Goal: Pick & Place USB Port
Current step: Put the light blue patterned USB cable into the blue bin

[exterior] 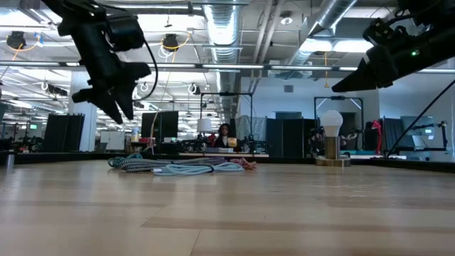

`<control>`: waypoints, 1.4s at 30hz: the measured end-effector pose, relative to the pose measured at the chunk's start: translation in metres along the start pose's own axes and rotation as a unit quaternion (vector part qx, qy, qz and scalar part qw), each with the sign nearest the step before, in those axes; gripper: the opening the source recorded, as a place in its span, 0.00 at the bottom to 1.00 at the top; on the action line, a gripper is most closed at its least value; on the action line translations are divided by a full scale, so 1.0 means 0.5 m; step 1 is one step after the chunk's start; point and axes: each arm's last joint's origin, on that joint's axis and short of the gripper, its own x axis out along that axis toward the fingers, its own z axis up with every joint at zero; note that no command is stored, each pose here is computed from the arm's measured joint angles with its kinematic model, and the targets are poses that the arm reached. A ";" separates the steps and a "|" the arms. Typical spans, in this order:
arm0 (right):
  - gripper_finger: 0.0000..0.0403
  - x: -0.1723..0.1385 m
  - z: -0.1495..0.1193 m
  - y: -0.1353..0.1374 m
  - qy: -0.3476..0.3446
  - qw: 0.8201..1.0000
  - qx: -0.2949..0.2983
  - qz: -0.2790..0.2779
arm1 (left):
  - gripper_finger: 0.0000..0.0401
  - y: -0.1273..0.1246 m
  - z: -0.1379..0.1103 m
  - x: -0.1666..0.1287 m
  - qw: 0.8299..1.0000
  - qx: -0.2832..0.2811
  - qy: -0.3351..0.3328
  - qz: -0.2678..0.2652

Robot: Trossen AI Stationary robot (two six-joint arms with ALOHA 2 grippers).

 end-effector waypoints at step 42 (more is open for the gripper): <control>0.16 0.000 -0.001 0.000 0.003 1.000 -0.015 0.000 | 0.32 -0.014 -0.004 0.188 0.990 0.010 0.126 0.060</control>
